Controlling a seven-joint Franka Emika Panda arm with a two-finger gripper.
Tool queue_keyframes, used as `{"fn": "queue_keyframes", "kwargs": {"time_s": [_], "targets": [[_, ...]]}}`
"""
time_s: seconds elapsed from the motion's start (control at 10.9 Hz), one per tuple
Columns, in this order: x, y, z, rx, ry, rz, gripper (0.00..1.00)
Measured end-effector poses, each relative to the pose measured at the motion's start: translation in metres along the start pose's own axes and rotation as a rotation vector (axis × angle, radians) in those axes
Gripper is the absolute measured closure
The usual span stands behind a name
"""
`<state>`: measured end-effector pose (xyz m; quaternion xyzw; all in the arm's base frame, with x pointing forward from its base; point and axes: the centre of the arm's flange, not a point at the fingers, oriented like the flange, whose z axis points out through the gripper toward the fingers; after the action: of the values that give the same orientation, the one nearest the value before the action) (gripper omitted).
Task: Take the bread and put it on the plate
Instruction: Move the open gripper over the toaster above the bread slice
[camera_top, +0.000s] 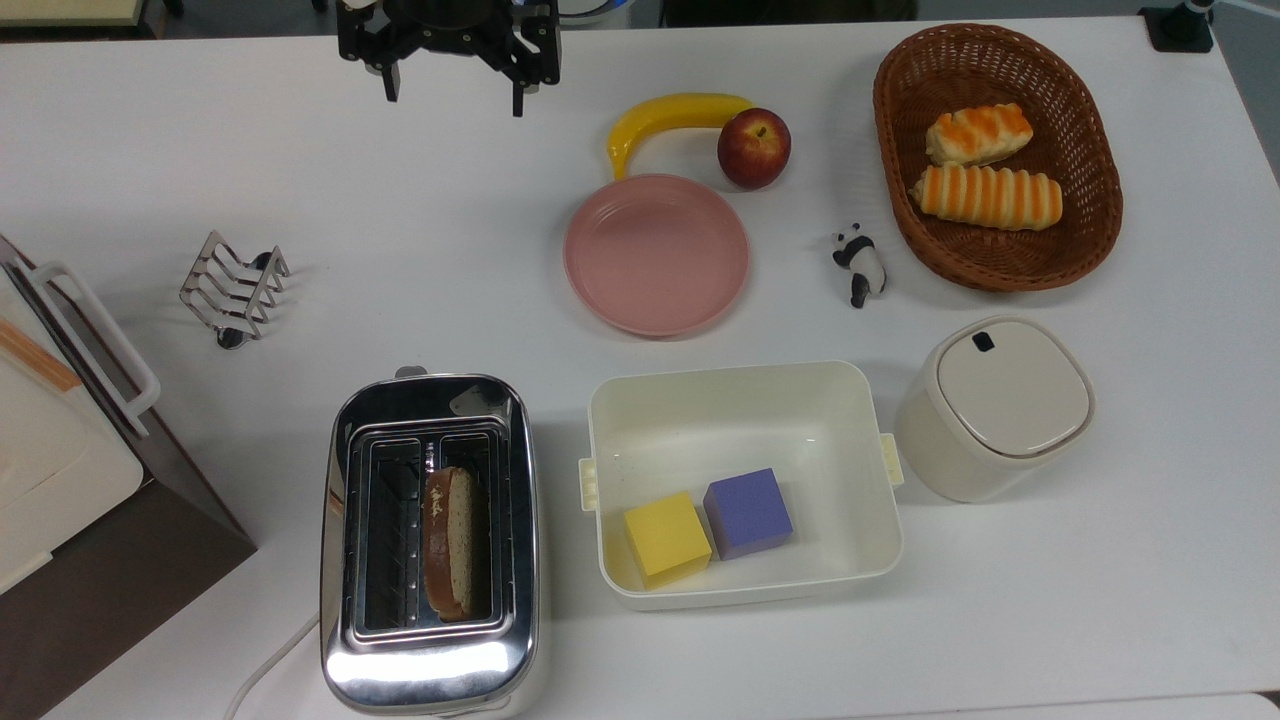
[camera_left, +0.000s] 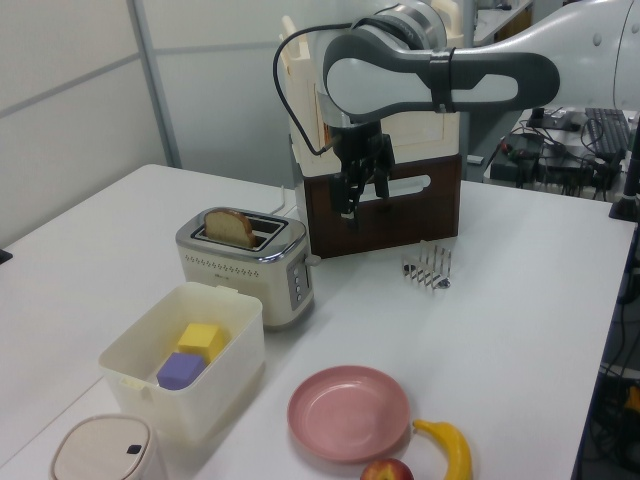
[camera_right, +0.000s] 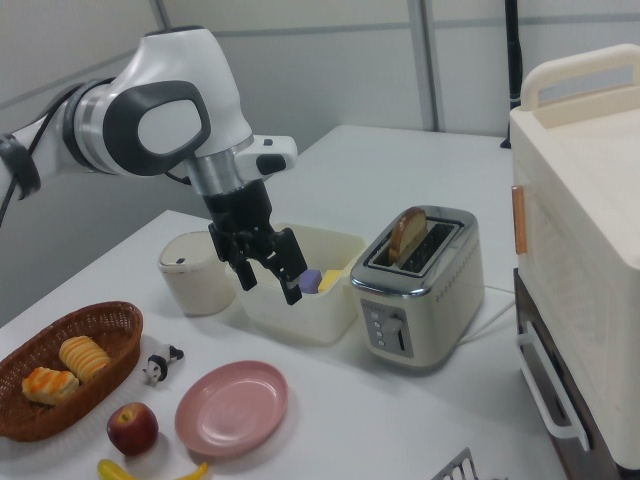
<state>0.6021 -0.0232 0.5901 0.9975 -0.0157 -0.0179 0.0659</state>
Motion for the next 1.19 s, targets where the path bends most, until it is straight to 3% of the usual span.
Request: {"fn": "queue_keyframes", "kwargs": {"time_s": [0.55, 1.19], "targets": [[0.006, 0.000, 0.012, -0.002, -0.008, 0.001, 0.00], [0.059, -0.007, 0.037, -0.011, 0.235, -0.011, 0.00]]}}
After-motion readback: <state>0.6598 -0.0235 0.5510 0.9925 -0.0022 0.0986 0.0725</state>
